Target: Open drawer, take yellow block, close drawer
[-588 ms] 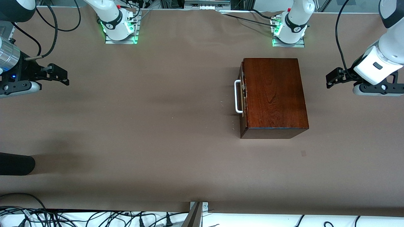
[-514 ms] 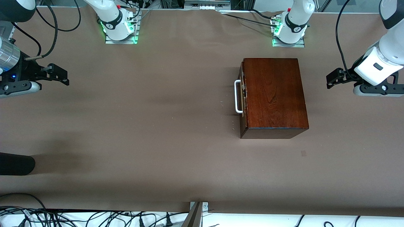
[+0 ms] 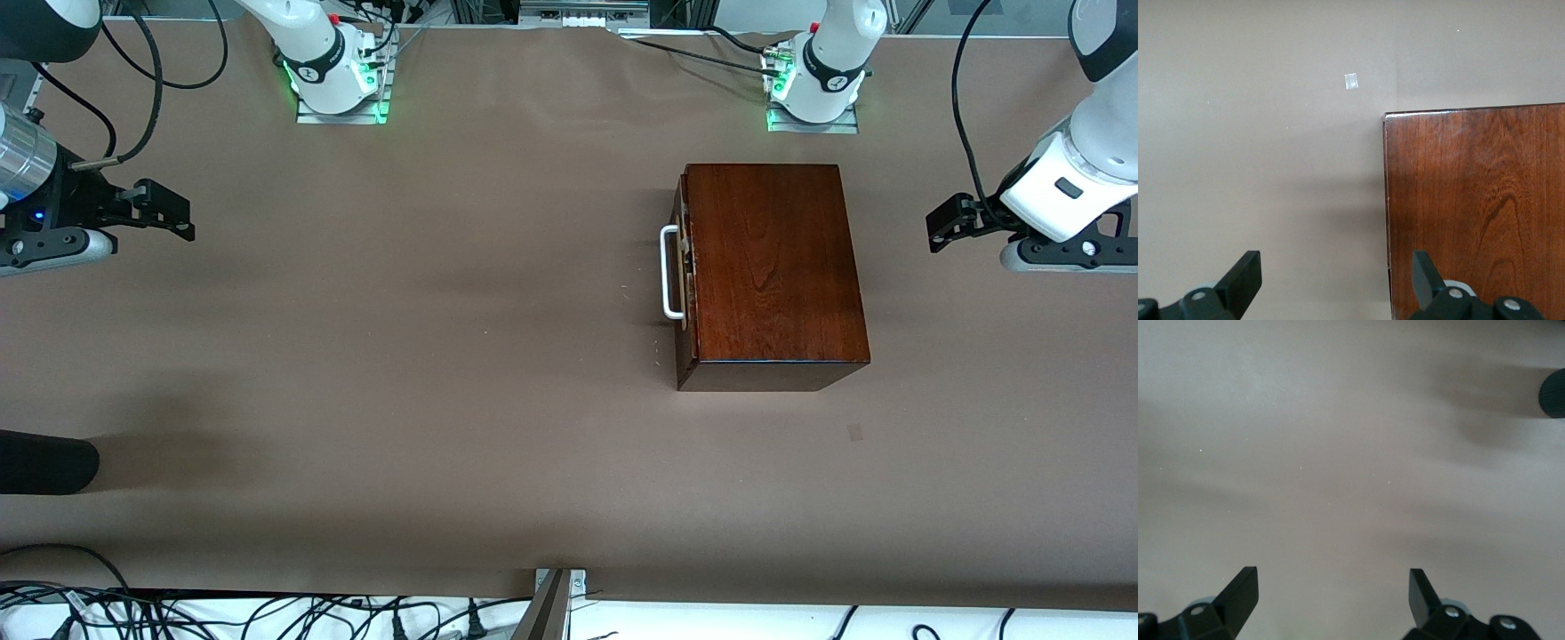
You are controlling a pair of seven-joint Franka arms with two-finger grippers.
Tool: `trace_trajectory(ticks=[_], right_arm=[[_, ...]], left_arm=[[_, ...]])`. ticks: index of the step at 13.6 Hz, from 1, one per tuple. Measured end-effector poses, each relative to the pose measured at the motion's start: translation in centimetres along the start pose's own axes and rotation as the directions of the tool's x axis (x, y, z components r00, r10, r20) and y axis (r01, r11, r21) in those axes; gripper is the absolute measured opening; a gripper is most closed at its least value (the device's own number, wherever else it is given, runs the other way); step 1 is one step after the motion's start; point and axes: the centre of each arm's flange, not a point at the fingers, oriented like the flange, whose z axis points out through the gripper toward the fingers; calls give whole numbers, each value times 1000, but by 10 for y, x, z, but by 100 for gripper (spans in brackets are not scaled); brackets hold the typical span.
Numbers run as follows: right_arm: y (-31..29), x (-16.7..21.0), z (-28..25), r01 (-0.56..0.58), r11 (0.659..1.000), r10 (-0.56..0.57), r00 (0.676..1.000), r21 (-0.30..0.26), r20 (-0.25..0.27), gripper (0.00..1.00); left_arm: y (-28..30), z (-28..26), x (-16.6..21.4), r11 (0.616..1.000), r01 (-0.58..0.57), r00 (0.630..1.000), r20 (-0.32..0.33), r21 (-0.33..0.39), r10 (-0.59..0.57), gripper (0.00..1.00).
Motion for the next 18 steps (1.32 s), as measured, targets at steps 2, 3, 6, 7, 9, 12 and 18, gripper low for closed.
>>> trace_trajectory(ticks=[2, 3, 6, 7, 9, 12, 18], right_arm=[[0, 0, 0, 0, 1000, 0, 1000, 0, 0, 100], [0, 0, 0, -1, 1000, 1, 1000, 0, 0, 100], [0, 0, 0, -1, 1000, 1, 1000, 0, 0, 100], [0, 0, 0, -1, 1000, 1, 1000, 0, 0, 100], [0, 0, 0, 0, 1000, 0, 1000, 0, -1, 100], [-1, 0, -1, 0, 1000, 0, 1000, 0, -2, 100], [-2, 0, -1, 0, 1000, 0, 1000, 0, -4, 100]], left_arm=[[3, 1, -1, 1000, -6, 1000, 10, 1, 6, 100], [4, 2, -1, 1000, -8, 1000, 18, 2, 7, 100], [12, 7, -8, 1000, -26, 997, 75, 1, 26, 100], [24, 7, -10, 999, -48, 995, 85, -3, 48, 100], [59, 8, -14, 994, -110, 989, 97, -7, 110, 100], [125, 28, -17, 980, -198, 970, 136, -30, 200, 100], [265, 79, -18, 994, -101, 974, 201, -40, 107, 100]])
